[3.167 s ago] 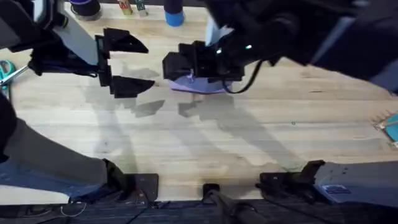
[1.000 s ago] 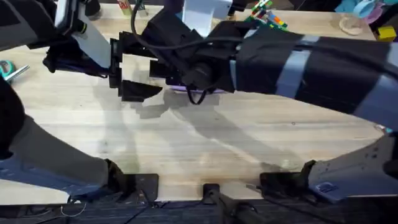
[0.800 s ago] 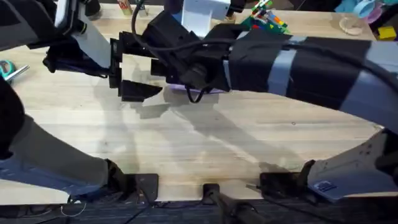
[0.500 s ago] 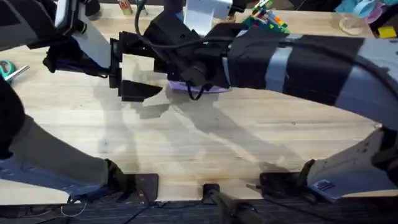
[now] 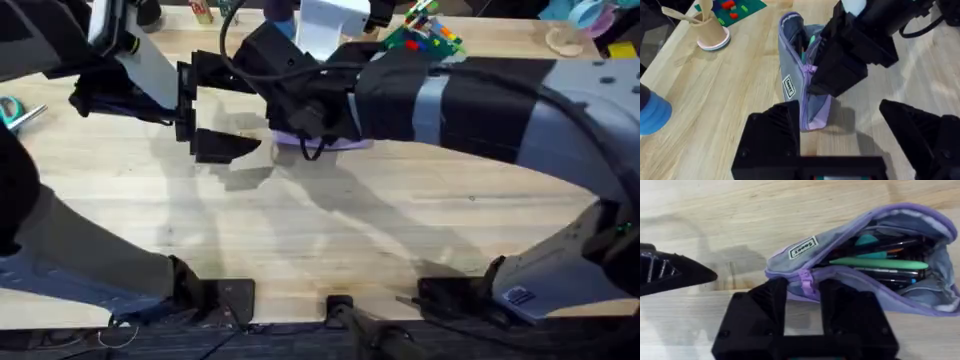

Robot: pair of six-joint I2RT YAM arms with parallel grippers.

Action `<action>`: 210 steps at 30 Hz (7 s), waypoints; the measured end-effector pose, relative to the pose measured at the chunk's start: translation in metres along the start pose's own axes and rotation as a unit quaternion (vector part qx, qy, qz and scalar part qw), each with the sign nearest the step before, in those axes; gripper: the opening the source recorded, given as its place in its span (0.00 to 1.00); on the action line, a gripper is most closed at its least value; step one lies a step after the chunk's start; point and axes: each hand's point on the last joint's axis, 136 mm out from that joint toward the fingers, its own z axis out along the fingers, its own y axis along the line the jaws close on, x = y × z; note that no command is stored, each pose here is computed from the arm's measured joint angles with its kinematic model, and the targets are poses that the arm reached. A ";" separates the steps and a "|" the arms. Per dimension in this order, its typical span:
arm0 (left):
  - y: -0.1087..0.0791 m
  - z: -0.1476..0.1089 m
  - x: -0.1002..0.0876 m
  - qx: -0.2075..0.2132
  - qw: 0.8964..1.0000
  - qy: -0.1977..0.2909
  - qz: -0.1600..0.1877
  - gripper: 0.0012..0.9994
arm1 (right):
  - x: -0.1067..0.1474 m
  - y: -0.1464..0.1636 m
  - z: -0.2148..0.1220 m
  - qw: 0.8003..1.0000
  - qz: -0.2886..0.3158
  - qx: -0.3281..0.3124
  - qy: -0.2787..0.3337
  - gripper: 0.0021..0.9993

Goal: Unzip the bag, pick up the pens from the table one at a time and place them inside, then zip the bag closed.

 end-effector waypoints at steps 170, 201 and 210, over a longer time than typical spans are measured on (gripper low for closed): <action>0.036 0.092 0.018 0.044 0.995 -0.013 -0.093 0.04 | -0.138 -0.159 -0.055 0.998 -0.021 0.039 -0.033 0.36; 0.036 0.092 0.018 0.044 0.995 -0.013 -0.093 0.04 | -0.073 -0.097 -0.086 0.976 -0.027 -0.172 0.131 1.00; 0.036 0.092 0.018 0.044 0.995 -0.013 -0.093 0.04 | -0.062 -0.093 -0.069 0.971 -0.026 -0.173 0.162 1.00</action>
